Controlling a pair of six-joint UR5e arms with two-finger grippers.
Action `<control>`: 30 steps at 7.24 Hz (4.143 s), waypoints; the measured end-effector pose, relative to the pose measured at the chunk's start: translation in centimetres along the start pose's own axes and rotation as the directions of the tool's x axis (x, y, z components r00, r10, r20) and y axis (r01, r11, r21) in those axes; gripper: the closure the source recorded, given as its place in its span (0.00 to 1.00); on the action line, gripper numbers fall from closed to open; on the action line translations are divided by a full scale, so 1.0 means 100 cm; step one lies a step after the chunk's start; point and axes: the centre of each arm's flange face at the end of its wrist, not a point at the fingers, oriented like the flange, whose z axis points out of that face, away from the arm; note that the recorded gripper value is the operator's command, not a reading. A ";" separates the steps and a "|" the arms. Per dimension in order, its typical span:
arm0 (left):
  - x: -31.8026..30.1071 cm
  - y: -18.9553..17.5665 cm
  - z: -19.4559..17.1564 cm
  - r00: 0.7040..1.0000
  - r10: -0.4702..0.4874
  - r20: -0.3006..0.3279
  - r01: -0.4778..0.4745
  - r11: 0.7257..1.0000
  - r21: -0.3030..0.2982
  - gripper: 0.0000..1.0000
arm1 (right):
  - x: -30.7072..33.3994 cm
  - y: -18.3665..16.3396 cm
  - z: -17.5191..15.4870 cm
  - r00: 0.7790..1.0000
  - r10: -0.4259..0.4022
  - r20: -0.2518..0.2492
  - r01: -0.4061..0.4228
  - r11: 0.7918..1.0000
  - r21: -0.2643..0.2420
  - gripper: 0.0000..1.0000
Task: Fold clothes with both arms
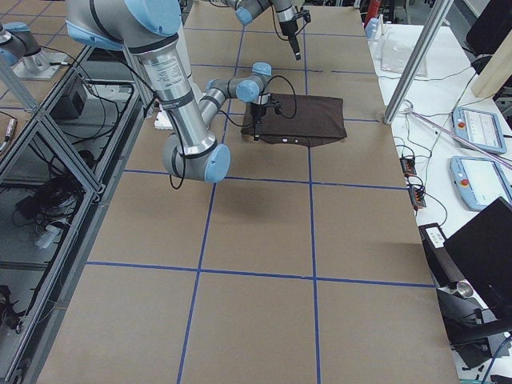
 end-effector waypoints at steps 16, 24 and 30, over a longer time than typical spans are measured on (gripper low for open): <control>-0.002 0.001 0.000 1.000 -0.001 -0.001 0.001 1.000 -0.001 0.00 | 0.007 -0.003 0.002 1.000 0.018 -0.003 -0.018 0.999 -0.029 0.00; 0.001 0.002 -0.001 1.000 -0.014 -0.008 0.014 1.000 -0.006 0.00 | 0.087 -0.025 -0.029 0.997 0.069 0.019 -0.069 0.998 0.011 0.00; -0.012 0.182 0.052 0.932 -0.360 0.038 0.362 0.919 -0.159 0.00 | 0.066 -0.008 -0.130 0.965 0.077 0.252 -0.106 0.989 0.104 0.00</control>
